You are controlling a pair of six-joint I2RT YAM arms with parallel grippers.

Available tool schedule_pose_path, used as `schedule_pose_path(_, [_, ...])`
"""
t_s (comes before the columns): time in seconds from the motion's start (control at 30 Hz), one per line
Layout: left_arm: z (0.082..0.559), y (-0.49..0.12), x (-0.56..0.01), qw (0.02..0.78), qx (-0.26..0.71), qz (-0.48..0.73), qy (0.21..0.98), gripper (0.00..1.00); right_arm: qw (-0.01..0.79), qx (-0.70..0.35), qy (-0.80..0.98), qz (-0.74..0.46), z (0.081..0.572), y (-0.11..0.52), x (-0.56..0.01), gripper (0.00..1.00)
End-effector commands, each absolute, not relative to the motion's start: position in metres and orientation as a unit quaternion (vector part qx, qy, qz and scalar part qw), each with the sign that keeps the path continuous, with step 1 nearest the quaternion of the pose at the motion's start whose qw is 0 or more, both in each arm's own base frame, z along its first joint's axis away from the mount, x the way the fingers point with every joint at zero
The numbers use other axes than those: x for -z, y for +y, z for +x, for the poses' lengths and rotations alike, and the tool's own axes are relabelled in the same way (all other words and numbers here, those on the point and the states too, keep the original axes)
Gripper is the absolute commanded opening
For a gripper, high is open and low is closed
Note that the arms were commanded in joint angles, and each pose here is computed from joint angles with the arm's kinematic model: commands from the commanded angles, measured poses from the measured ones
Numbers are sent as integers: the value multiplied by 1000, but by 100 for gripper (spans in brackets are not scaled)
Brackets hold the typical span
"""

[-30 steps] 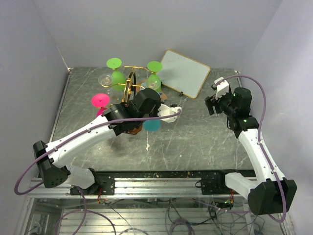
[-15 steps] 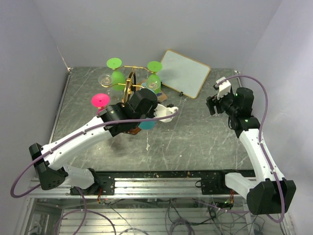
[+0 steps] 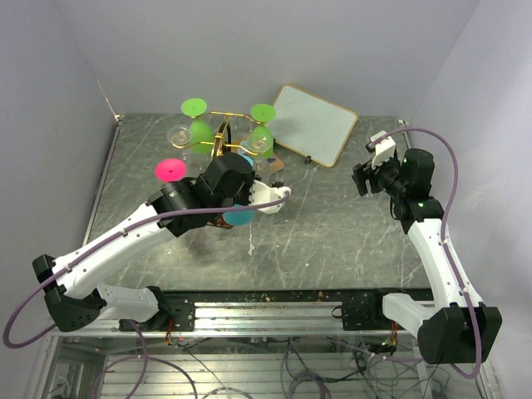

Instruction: Place the wine glass upside down on the wine glass rack

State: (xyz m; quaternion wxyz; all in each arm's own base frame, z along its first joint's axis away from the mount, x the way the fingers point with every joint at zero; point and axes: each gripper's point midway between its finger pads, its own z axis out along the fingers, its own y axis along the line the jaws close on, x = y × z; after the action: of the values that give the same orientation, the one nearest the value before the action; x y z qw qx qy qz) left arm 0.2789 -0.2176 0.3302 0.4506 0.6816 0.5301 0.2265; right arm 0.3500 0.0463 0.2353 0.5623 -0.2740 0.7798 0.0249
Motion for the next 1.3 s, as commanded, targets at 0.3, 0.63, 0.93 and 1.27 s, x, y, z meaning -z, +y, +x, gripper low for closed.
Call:
schedule_pose_path(0.3, [261, -220, -329, 446, -184, 721, 498, 7, 554, -33, 788, -267, 355, 44, -227, 71])
schedule_pose_path(0.63, [253, -229, -335, 454, -151, 730, 488, 7, 558, -31, 785, -269, 353, 43, -230, 71])
schedule_pose_path(0.93, [251, -245, -338, 462, -122, 736, 480, 7, 559, -33, 783, -270, 351, 44, -230, 72])
schedule_pose_path(1.27, [256, -263, -336, 473, -103, 725, 489, 7, 557, -32, 784, -272, 351, 44, -226, 72])
